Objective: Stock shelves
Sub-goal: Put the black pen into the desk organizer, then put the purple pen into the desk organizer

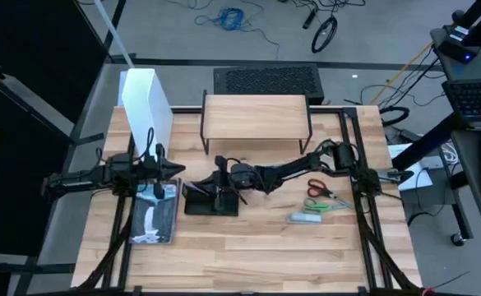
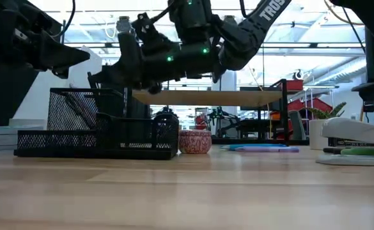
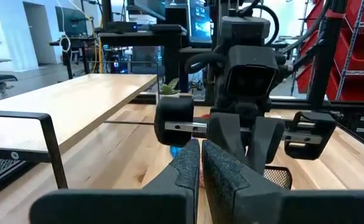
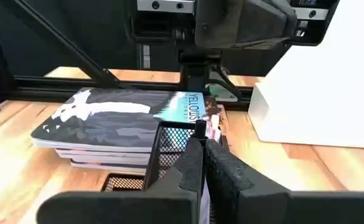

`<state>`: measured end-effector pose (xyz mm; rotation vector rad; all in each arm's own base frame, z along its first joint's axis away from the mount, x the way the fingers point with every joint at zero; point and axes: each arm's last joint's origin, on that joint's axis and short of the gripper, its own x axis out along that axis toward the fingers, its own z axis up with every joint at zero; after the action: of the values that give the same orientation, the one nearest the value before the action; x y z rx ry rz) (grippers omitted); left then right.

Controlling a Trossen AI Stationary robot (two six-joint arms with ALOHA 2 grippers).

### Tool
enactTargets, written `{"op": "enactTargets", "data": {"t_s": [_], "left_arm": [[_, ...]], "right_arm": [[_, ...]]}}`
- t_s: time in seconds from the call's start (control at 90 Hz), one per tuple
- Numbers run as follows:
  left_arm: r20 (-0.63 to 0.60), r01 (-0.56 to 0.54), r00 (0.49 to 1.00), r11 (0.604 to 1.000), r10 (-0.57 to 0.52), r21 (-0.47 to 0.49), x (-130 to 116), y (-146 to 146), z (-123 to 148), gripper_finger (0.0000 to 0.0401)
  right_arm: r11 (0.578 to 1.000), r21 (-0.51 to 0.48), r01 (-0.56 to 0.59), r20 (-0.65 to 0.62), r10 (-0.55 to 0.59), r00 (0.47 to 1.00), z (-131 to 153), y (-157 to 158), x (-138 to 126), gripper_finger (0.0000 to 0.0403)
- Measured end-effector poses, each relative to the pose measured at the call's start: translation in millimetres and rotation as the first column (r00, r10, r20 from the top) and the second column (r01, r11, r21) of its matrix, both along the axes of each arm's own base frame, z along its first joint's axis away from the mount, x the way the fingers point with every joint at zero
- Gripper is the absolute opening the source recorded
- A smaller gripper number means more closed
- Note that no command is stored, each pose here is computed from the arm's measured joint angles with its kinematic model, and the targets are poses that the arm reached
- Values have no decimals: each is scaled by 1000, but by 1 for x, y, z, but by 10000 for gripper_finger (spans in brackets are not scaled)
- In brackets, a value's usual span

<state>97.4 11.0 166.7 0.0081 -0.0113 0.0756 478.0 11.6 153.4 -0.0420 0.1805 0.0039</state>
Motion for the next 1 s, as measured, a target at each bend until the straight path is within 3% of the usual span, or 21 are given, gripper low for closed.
{"op": "enactTargets", "data": {"t_s": [0.233,0.344,0.467,0.611,0.8,1.0], "left_arm": [[0,0,1000,1000,0,0,0,0,0,4],[0,0,1000,1000,0,0,0,0,0,4],[0,0,1000,1000,0,0,0,0,0,4],[0,0,1000,1000,0,0,0,0,0,4],[0,0,1000,1000,0,0,0,0,0,4],[0,0,1000,1000,0,0,0,0,0,4]], "right_arm": [[1000,-1,3,-15,-4,1000,-1,0,0,17],[1000,-11,2,-31,-2,1000,-2,0,-1,56],[1000,-30,-1,-16,1,1000,17,0,-5,109],[999,-37,-4,-90,1,996,44,-1,-16,163],[999,-34,5,-289,-15,957,93,-6,-54,196],[996,48,82,-520,-45,853,132,-10,-111,192]]}}
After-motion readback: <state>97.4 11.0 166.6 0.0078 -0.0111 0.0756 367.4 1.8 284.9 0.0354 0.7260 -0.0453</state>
